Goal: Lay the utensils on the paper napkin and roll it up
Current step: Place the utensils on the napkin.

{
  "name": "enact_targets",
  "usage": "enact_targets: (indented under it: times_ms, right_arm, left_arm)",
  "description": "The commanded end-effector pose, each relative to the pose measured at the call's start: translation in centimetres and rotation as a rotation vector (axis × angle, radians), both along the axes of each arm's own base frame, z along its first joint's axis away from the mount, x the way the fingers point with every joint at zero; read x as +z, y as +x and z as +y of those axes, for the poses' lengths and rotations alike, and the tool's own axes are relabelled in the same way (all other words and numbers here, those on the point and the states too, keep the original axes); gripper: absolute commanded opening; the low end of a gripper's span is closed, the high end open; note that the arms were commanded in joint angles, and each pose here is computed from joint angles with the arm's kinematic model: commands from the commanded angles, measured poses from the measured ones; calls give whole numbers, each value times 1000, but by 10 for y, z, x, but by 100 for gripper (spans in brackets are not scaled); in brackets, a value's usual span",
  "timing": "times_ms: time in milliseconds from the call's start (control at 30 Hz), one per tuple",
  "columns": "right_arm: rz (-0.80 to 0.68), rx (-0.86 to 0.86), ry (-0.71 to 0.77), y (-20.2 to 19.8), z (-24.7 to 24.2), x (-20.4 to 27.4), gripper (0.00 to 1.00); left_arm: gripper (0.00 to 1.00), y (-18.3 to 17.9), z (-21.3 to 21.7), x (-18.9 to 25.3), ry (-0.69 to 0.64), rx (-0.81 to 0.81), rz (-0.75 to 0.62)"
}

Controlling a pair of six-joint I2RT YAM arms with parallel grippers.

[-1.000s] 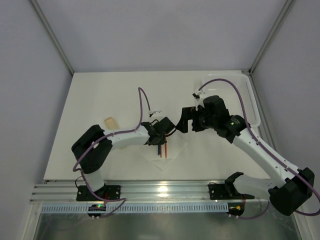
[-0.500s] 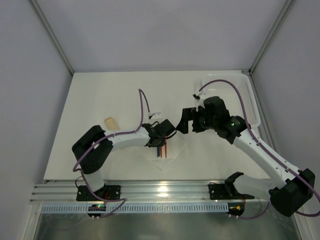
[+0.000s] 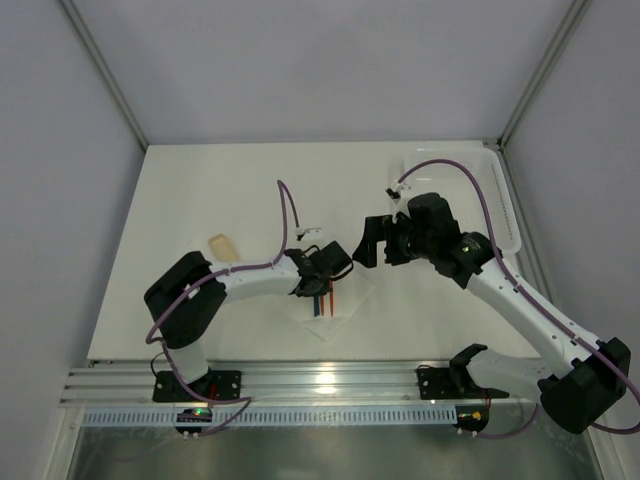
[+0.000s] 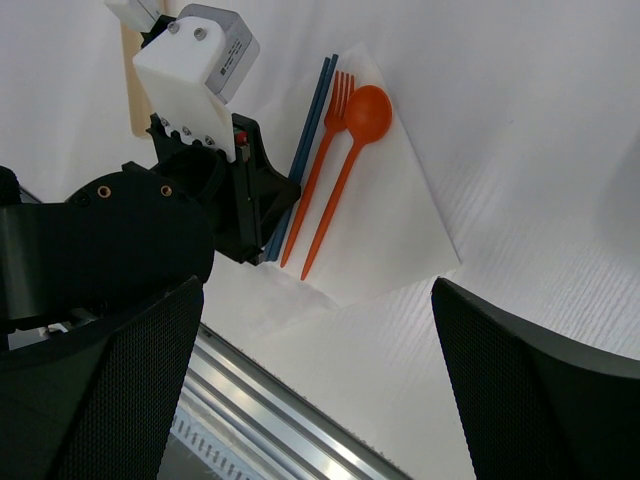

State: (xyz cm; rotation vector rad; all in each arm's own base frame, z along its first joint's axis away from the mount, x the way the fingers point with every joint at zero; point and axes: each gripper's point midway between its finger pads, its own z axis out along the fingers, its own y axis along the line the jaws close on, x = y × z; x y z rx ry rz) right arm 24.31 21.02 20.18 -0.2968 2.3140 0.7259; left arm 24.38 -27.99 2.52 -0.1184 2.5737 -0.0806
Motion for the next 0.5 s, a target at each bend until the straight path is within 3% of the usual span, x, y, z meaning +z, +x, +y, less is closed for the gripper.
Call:
enact_targets:
  times_ms: [0, 267, 467]
  right_arm:
    - [-34, 9, 28, -2, 2, 11, 99]
    - [-32, 10, 28, -1, 2, 10, 99]
    - [-34, 13, 32, -2, 3, 12, 100]
  left_arm:
    - [0, 2, -1, 12, -27, 26, -41]
    - [0, 2, -1, 10, -25, 29, -40]
    - [8, 3, -2, 10, -25, 30, -42]
